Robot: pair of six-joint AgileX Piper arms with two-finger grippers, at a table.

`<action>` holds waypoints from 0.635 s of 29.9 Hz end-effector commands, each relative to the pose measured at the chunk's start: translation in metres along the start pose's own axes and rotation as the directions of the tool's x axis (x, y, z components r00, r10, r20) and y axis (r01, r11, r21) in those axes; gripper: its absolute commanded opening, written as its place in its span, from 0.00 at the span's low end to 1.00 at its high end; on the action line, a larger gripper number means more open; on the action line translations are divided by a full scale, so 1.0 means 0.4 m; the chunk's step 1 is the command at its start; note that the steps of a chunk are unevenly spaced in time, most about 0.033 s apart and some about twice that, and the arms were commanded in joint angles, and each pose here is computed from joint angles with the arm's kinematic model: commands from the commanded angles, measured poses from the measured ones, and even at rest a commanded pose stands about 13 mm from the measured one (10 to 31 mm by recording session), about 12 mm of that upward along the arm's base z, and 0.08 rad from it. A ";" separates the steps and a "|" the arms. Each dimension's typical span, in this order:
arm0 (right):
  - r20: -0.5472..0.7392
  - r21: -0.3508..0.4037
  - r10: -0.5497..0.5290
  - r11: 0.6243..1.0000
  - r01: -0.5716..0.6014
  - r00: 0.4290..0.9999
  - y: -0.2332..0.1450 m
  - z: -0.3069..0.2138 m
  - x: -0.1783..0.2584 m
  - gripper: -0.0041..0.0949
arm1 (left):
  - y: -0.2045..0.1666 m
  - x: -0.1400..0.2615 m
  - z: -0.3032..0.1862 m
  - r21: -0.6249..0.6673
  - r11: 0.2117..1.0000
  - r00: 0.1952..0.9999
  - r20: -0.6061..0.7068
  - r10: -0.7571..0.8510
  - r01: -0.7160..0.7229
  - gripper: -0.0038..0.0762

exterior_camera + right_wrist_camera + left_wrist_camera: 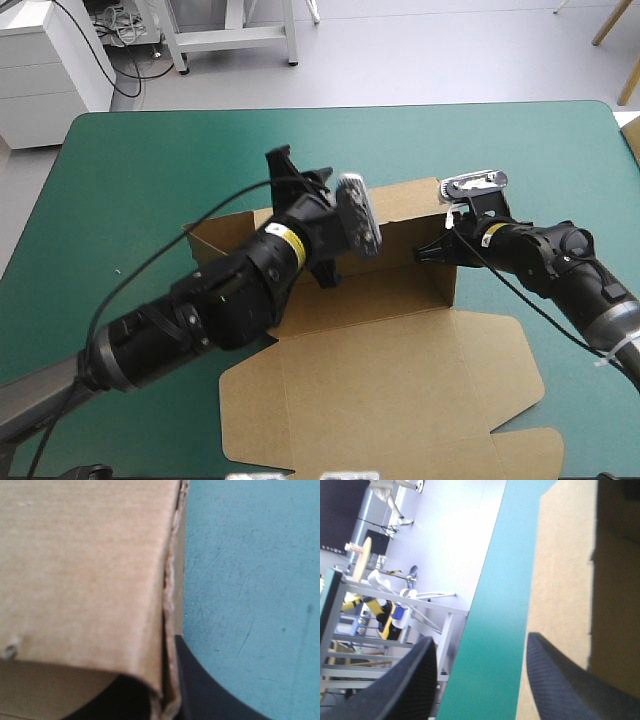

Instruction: Fold the box

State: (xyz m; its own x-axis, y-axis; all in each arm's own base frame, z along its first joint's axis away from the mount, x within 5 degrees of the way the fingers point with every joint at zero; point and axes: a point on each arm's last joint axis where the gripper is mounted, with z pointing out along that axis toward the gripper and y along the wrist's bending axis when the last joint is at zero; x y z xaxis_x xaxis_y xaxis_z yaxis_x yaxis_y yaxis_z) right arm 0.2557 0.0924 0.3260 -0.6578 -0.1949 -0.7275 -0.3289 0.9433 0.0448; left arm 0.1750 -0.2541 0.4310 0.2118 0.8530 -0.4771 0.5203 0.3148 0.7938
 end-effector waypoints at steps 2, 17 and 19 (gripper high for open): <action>-0.021 0.011 0.005 1.000 -0.005 1.000 -0.001 -0.028 -0.053 0.04 | 0.155 0.027 -0.048 -0.010 0.983 0.981 0.063 -0.184 0.185 0.53; -0.365 0.015 -0.062 0.997 0.073 0.929 -0.008 0.164 -0.148 0.02 | 0.372 0.356 -0.048 -0.092 0.666 0.646 -0.173 -0.743 0.740 0.04; -0.363 0.011 -0.075 0.996 0.084 0.929 -0.009 0.184 -0.161 0.02 | 0.362 0.376 -0.049 -0.051 0.645 0.625 -0.205 -0.754 0.762 0.04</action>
State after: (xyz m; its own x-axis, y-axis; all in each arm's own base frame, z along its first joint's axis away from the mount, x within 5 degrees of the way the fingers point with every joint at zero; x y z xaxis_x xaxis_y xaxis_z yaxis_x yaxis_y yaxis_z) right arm 0.3427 0.1193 0.3272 -0.8259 -0.3053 -0.4741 -0.3427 0.9394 -0.0080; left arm 0.2792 -0.0812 0.4641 -0.4739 0.4465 -0.7590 0.4468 0.8647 0.2297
